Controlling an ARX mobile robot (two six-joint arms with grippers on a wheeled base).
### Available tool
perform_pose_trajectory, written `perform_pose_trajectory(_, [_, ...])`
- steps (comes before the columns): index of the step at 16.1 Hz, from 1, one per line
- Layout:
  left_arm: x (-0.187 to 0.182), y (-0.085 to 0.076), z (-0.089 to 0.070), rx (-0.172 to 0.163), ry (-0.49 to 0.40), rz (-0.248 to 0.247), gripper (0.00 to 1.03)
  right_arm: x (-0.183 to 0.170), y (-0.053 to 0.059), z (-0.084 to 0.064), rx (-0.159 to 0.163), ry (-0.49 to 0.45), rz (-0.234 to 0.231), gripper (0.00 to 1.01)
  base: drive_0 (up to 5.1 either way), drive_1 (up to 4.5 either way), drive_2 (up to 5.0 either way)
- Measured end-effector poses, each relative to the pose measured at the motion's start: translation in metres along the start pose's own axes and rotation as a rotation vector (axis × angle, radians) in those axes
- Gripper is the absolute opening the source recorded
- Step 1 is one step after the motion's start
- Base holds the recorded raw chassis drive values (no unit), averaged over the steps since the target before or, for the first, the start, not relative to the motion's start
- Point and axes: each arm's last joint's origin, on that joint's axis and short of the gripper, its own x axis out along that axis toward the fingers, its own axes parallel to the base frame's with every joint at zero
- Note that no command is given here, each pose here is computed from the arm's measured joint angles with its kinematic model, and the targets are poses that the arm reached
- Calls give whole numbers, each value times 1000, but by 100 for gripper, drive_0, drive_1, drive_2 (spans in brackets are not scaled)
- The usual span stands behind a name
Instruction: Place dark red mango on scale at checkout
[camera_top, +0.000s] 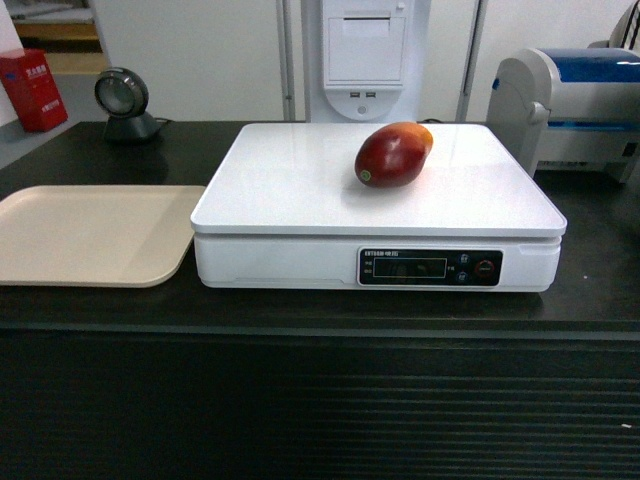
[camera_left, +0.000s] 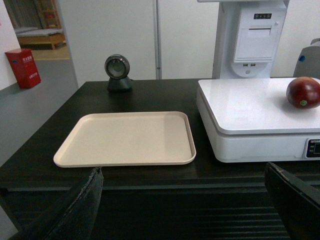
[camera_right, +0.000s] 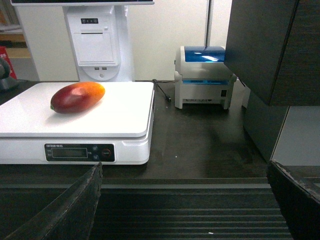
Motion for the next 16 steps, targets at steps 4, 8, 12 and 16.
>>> perform_pose_trajectory(4, [0,0,0,0,0,0,98,0,0,0,0,0,0,98,0,0,0])
perform_pose_trajectory(8, [0,0,0,0,0,0,98,0,0,0,0,0,0,98,0,0,0])
perform_pose_trajectory(12, [0,0,0,0,0,0,98,0,0,0,0,0,0,98,0,0,0])
perform_pose_trajectory(16, [0,0,0,0,-2,0,98,0,0,0,0,-2,0,98,0,0,0])
